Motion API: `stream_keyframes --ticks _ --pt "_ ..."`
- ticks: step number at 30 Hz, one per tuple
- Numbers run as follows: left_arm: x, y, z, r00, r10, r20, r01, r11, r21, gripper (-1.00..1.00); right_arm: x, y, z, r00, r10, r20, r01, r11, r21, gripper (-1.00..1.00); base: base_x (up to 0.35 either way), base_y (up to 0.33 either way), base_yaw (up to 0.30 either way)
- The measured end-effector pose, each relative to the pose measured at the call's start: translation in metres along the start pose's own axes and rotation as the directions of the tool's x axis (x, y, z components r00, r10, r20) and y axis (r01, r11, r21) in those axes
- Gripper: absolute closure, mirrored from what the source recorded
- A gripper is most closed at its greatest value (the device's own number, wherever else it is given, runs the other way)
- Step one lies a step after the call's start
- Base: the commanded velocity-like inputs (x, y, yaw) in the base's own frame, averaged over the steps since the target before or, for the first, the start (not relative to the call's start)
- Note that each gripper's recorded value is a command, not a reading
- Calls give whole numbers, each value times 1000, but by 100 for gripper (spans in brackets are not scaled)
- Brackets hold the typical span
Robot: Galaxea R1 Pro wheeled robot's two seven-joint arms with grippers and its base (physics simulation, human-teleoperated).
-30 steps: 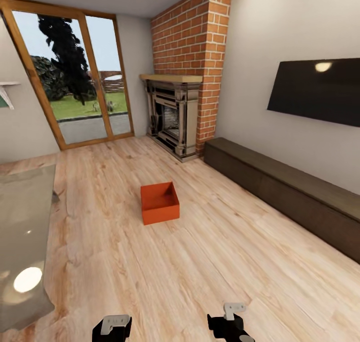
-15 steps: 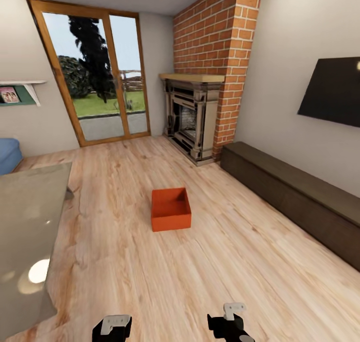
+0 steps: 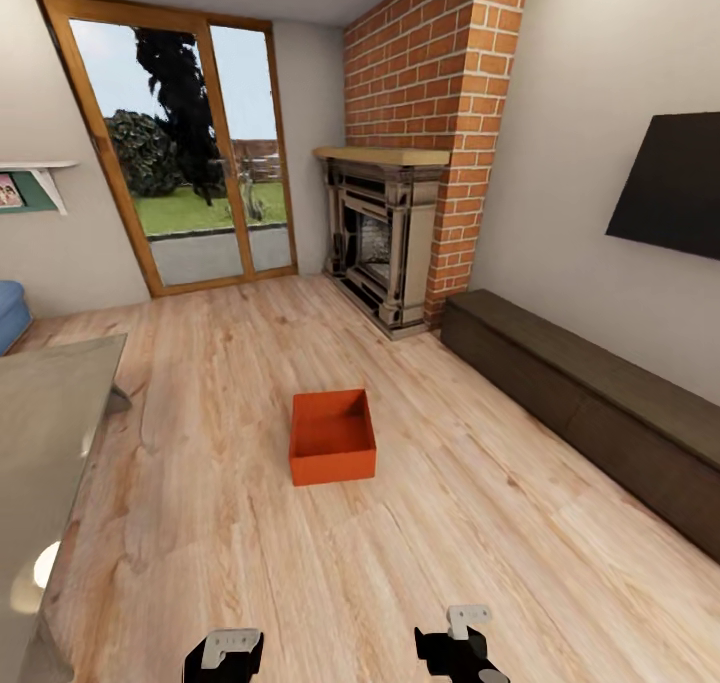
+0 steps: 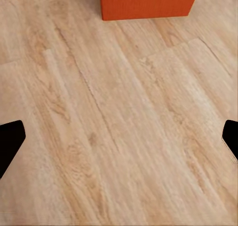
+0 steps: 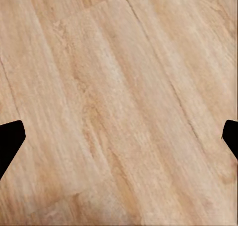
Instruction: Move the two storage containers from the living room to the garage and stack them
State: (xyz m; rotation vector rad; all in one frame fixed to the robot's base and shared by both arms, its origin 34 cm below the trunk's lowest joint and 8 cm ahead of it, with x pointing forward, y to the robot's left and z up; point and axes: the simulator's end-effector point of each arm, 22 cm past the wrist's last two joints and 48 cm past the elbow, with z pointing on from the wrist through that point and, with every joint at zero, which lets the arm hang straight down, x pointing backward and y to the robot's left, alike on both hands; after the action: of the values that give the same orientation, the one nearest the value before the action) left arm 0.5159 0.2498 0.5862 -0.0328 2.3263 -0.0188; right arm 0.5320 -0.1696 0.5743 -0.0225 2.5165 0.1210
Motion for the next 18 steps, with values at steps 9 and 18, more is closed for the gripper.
stream_keyframes --ticks 9,18 --pt "1 0 0 1000 0 -2 0 1000 0 -100 1 0 0 1000 0 -2 0 1000 0 -100 346 -120 159" --pt "3 0 0 1000 0 -6 0 1000 0 -100 3 0 1 1000 1 -6 -1 1000 0 -100 346 -117 128"
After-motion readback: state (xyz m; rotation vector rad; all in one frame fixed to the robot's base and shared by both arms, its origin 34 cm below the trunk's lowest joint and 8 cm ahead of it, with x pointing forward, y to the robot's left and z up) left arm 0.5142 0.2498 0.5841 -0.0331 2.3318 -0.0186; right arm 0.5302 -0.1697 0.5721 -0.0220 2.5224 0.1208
